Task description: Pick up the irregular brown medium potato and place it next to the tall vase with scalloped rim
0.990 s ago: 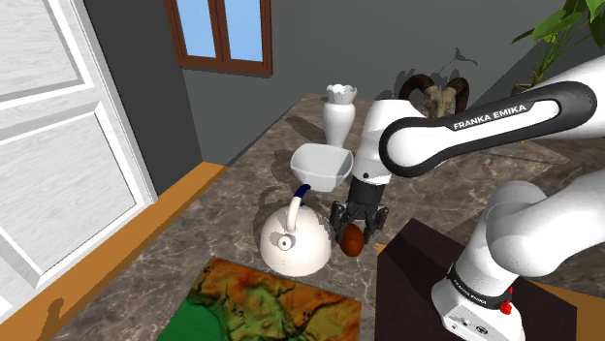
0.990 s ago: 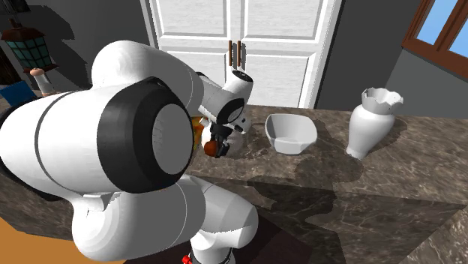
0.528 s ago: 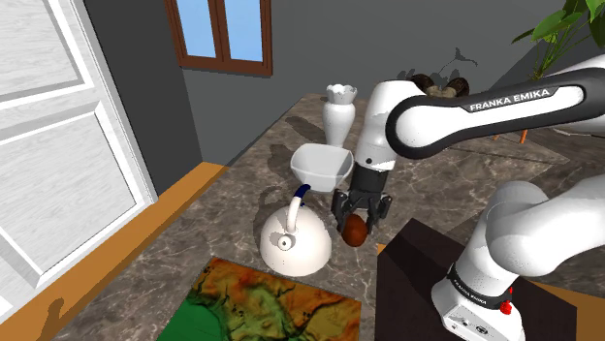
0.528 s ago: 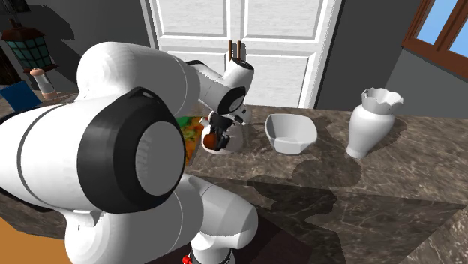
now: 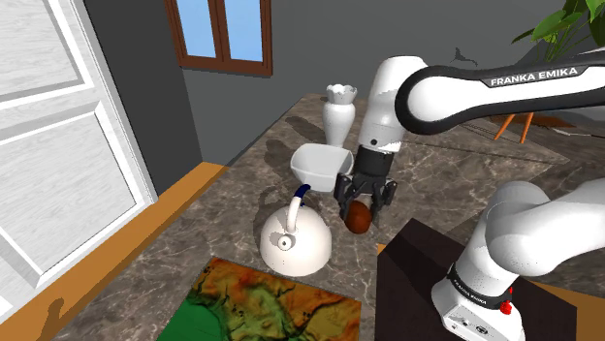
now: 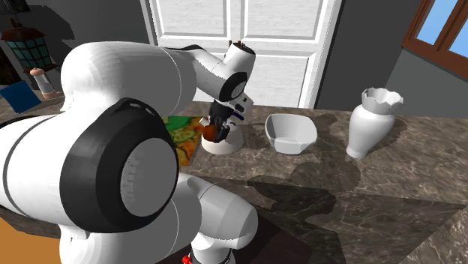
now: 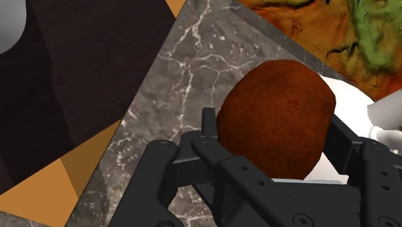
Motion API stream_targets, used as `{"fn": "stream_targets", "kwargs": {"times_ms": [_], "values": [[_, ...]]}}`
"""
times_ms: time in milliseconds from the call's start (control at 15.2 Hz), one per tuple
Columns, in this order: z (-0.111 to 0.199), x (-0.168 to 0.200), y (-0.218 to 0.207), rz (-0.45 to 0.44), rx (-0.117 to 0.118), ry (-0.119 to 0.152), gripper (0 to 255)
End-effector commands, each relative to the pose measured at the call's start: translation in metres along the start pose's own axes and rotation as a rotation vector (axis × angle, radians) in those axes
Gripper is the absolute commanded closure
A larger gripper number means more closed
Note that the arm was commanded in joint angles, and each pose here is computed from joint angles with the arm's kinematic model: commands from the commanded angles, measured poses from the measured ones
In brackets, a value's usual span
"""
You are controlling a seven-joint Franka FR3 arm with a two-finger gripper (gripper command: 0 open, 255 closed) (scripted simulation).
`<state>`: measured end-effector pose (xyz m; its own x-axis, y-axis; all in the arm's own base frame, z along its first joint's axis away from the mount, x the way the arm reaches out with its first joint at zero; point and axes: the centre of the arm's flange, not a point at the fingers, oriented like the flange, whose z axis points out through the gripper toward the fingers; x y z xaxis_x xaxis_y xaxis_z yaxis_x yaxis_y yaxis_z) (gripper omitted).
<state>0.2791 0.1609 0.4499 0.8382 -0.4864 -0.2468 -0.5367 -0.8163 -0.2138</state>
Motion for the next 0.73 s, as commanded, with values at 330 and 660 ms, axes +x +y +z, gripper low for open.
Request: {"fn": "stream_targets", "kwargs": {"times_ms": [330,660], "values": [[-0.034,-0.009,-0.009,0.000,-0.001,0.000,255],[-0.059,-0.016,-0.015,0.000,-0.001,0.000,255]]}}
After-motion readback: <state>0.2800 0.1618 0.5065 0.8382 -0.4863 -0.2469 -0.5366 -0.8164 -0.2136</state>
